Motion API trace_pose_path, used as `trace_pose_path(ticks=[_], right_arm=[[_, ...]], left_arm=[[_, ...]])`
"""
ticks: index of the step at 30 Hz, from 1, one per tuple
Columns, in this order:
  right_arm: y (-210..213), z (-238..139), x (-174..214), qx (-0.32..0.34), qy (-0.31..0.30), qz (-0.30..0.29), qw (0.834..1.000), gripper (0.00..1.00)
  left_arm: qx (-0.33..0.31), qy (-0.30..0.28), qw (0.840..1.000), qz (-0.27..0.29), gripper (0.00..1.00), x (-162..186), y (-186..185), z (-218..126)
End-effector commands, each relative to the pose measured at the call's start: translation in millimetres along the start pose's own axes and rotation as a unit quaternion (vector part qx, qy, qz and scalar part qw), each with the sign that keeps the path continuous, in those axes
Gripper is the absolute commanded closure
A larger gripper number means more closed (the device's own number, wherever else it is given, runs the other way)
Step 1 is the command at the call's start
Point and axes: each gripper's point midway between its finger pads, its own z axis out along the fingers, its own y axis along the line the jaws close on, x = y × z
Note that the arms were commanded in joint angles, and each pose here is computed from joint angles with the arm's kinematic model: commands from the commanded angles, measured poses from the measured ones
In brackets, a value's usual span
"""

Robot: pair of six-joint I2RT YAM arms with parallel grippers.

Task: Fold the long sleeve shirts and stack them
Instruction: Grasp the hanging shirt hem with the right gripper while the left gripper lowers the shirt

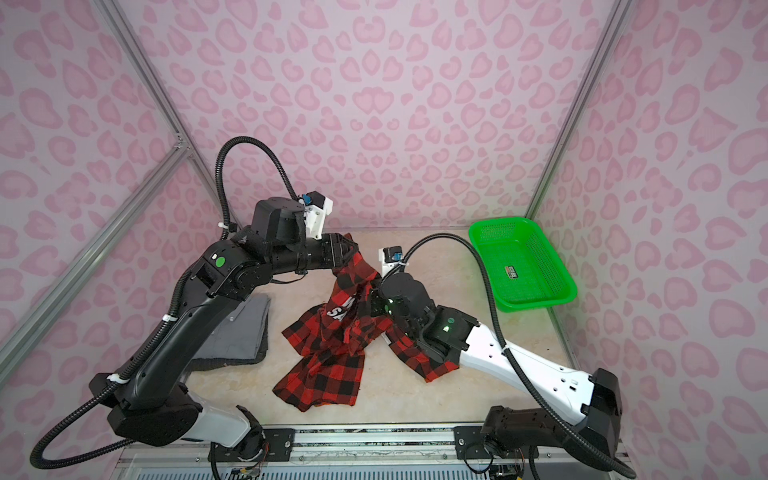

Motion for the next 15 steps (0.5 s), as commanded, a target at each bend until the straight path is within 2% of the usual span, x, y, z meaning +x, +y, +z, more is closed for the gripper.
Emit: trace_pose_path(ticks=[1, 4, 7, 15], right_arm=[[-17, -12, 5, -0.024, 0.021, 0.029, 0.999, 1.0], [-46, -22, 7, -0.013, 0.028, 0.046, 0.998, 1.0], [-70, -31, 11, -0.007, 0.033, 0.068, 0.997, 1.0], [-101, -43, 43, 0.002, 0.068, 0.08, 0.994, 1.0]], left_arm=[[-0.023, -0.016, 0.999, 0.019, 0.45, 3, 22, -3], [-0.05, -0.017, 0.998, 0.029, 0.29, 20, 48, -7], [-0.082, -0.014, 0.996, 0.037, 0.18, 40, 78, -11], [-0.148, 0.074, 0.986, 0.018, 0.14, 125, 155, 26]])
